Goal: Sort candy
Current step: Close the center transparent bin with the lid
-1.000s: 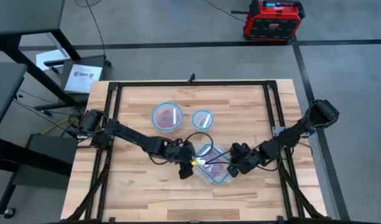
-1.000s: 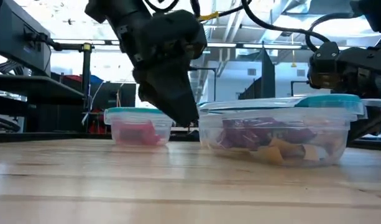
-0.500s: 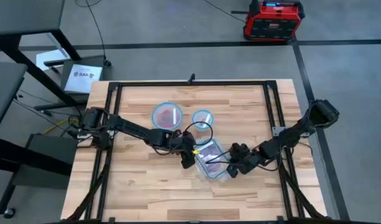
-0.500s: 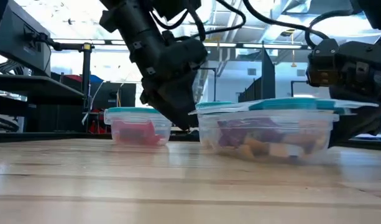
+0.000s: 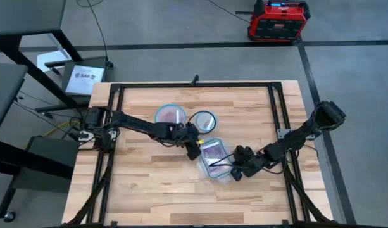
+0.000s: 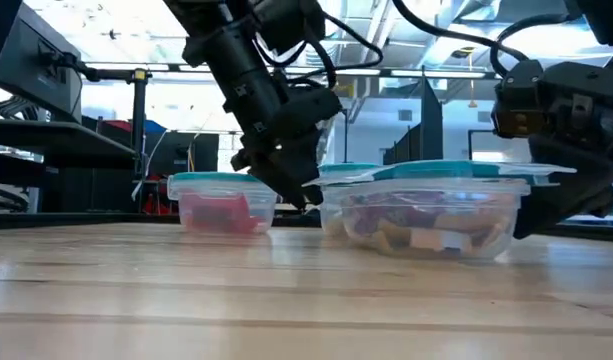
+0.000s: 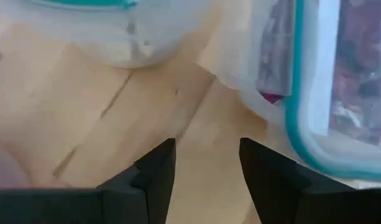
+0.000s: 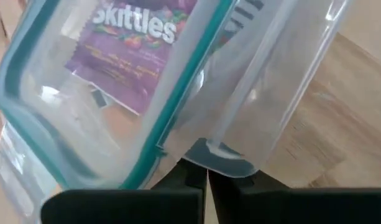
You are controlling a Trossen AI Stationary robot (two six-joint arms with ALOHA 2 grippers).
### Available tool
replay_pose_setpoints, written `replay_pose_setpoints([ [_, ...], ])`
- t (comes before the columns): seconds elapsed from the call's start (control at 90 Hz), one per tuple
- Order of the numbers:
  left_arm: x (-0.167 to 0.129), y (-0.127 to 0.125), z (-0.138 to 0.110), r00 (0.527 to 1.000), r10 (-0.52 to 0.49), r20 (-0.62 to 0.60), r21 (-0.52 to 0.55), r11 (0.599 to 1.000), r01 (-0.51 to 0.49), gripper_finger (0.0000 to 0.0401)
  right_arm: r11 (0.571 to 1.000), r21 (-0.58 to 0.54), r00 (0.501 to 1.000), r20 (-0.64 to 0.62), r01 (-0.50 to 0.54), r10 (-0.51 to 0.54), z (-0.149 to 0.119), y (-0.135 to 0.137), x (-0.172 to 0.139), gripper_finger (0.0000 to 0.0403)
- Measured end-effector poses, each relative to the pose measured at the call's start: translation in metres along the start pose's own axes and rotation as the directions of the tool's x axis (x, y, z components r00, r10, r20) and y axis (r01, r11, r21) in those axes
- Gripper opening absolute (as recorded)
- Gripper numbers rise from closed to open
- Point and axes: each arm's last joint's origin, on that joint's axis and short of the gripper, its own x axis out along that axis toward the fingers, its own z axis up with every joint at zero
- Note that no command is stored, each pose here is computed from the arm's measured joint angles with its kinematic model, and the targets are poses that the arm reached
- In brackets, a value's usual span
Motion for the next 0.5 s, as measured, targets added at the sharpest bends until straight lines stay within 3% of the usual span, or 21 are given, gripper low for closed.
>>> replay_pose_setpoints([
  [0.156,-0.020,-0.003,-0.006,0.997,0.008,-0.080,0.020,1.000,-0.006,0.0164,1.000,-0.017,1.000,-0.003,0.007,-0.008,0.000,-0.001,0.000,0.0000],
  [0.333,-0.043,-0.017,0.001,0.997,-0.082,0.006,0.020,0.996,0.081,0.0164,1.000,-0.024,1.000,-0.006,0.012,-0.012,-0.001,-0.001,0.001,0.0000],
  [0.5,-0.040,-0.010,0.000,0.999,-0.035,-0.026,0.024,0.999,0.036,0.0164,1.000,-0.024,1.000,-0.006,0.013,-0.013,-0.001,-0.001,0.001,0.0000],
])
